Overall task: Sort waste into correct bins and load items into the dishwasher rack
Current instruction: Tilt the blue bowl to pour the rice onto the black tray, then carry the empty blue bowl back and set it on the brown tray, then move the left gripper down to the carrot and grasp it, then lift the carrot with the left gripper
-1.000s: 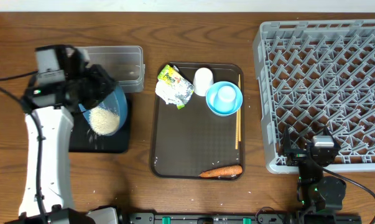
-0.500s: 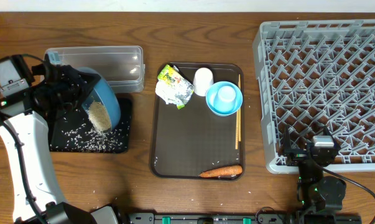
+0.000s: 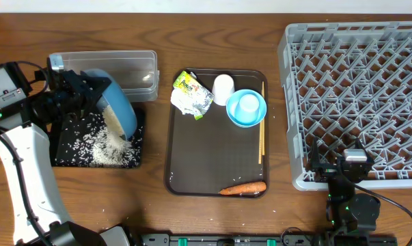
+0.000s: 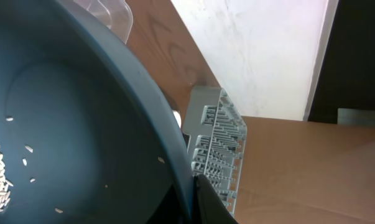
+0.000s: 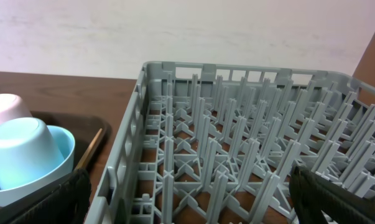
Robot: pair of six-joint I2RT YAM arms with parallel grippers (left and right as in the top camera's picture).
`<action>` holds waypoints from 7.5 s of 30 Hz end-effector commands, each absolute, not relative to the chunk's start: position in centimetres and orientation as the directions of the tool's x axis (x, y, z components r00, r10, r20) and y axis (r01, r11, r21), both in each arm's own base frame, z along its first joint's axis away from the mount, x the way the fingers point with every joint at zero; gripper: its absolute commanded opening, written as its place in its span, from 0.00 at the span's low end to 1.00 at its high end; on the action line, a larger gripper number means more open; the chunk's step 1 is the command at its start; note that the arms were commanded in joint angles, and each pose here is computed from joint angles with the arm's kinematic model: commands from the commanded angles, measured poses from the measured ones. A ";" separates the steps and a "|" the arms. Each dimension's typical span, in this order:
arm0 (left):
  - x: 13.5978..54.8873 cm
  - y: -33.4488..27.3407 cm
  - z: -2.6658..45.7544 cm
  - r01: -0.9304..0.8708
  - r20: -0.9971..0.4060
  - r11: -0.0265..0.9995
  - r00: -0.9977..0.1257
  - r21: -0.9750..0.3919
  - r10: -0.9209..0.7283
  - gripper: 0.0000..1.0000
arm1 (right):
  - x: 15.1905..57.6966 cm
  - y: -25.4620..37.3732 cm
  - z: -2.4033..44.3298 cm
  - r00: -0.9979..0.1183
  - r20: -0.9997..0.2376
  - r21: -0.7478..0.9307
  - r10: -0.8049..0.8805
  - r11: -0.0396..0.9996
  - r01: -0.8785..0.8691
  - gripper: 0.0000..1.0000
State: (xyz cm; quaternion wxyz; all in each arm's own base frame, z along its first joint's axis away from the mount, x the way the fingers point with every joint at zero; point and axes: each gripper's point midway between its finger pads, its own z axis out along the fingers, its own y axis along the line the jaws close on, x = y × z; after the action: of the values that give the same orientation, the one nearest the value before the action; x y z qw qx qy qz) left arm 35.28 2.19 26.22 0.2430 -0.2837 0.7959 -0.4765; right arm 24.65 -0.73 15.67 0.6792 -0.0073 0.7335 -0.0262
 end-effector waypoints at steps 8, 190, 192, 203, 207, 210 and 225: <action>34.7 5.9 27.3 -0.191 -0.109 0.310 -0.666 -0.931 -0.738 0.06 | 24.6 -0.5 15.6 -0.078 -0.995 -0.062 -0.060 0.998 0.016 0.99; 14.7 -31.5 2.4 0.792 0.013 0.610 -0.610 -0.036 0.792 0.62 | 24.6 -0.5 15.6 -0.078 -0.995 -0.062 -0.060 0.998 0.016 0.99; 14.7 -31.6 2.1 0.792 0.016 0.610 -0.610 -0.035 0.792 0.62 | 24.6 -0.5 15.6 -0.078 -0.995 -0.062 -0.060 0.998 0.016 0.99; 15.2 -29.7 0.6 0.777 0.052 0.629 -0.628 -0.006 0.776 0.62 | 24.6 -0.5 15.6 -0.078 -0.995 -0.062 -0.060 0.998 0.016 0.99; 15.0 -29.2 -0.3 0.777 0.054 0.630 -0.629 -0.006 0.776 0.62 | 24.6 -0.5 15.6 -0.078 -0.995 -0.062 -0.060 0.998 0.016 0.99; 15.0 -29.3 -0.6 0.777 0.045 0.630 -0.629 -0.008 0.776 0.62 | 24.6 -0.5 15.6 -0.078 -0.995 -0.062 -0.060 0.998 0.016 0.99; 15.2 -29.7 -0.6 0.775 0.024 0.632 -0.632 -0.011 0.775 0.35 | 24.6 -0.5 15.6 -0.078 -0.995 -0.062 -0.060 0.998 0.016 0.99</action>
State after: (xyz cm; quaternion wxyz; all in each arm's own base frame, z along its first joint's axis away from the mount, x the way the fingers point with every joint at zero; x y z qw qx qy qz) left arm 15.67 -30.30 -0.14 0.0015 0.4291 0.9032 -0.0076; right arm 24.65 -0.73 15.67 0.6792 -0.0074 0.7335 -0.0263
